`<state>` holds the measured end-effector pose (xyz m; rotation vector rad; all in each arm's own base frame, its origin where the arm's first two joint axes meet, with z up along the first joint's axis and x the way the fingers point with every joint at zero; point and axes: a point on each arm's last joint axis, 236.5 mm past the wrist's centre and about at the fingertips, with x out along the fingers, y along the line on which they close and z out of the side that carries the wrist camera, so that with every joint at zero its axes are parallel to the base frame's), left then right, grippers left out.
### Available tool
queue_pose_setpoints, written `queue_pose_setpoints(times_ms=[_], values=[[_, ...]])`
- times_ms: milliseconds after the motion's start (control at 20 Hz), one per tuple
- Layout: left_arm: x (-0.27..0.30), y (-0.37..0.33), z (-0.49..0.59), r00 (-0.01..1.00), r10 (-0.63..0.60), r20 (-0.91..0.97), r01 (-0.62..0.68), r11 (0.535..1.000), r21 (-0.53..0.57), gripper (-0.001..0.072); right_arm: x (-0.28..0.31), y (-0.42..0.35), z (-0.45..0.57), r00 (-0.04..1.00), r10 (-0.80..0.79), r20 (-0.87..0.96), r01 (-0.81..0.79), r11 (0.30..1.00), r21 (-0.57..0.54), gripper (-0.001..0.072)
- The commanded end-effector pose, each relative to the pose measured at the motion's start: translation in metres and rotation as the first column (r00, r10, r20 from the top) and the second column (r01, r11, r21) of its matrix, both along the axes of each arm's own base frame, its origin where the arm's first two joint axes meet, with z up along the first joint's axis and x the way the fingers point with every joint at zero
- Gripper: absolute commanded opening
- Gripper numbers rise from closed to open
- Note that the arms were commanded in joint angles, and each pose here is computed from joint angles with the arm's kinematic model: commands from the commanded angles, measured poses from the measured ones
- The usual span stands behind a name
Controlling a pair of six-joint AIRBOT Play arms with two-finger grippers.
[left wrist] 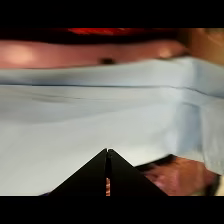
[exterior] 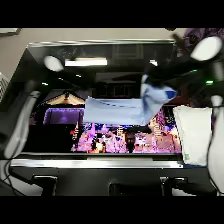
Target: Fold the clothes and pants, and hang the long-sleeved shirts on hangers.
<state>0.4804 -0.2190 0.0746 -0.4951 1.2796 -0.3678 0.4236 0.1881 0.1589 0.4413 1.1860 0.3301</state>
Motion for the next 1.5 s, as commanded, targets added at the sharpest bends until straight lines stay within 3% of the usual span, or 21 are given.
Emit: queue_pose_setpoints(times_ms=[0,300,600,850,900,1000,1050,1150,1400,1450], values=[[-0.009,0.121,0.046,0.989,0.139,0.046,-0.145,0.979,0.142,0.0015,-0.002,0.096,-0.023,0.998,0.066,0.016,-0.067,0.996,0.056,0.003],[-0.011,0.192,0.07,0.956,0.282,0.086,-0.292,0.947,0.137,0.0016,-0.003,0.184,-0.064,0.994,0.106,-0.014,-0.102,0.978,0.181,0.003],[-0.009,0.196,0.064,0.959,0.273,0.082,-0.282,0.948,0.145,0.0016,0.005,0.214,-0.083,0.993,0.104,-0.049,-0.085,0.954,0.286,0.003],[-0.007,0.196,0.058,0.959,0.273,0.069,-0.281,0.949,0.147,0.0016,-0.007,0.225,-0.109,0.979,0.157,-0.131,-0.11,0.945,0.308,0.0032],[-0.007,0.196,0.057,0.96,0.273,0.067,-0.28,0.949,0.147,0.0016,-0.006,0.227,-0.113,0.978,0.162,-0.131,-0.114,0.943,0.313,0.0075],[-0.006,0.196,0.053,0.96,0.273,0.059,-0.279,0.949,0.148,0.0016,-0.002,0.235,-0.112,0.979,0.176,-0.103,-0.13,0.928,0.35,0.0342],[-0.005,0.196,0.052,0.961,0.272,0.056,-0.278,0.949,0.149,0.0016,-0.001,0.242,-0.104,0.978,0.199,-0.067,-0.159,0.91,0.384,0.0424],[-0.005,0.196,0.05,0.961,0.273,0.052,-0.278,0.949,0.15,0.0016,-0.008,0.25,-0.084,0.97,0.242,-0.025,-0.207,0.876,0.436,0.049],[-0.004,0.196,0.047,0.961,0.273,0.047,-0.277,0.949,0.15,0.0016,0.008,0.192,-0.02,0.973,0.215,0.087,-0.232,0.883,0.409,0.0506],[-0.004,0.196,0.047,0.961,0.273,0.047,-0.277,0.949,0.15,0.0016,0.018,0.16,-0.007,0.975,0.194,0.109,-0.221,0.895,0.388,0.0596]])
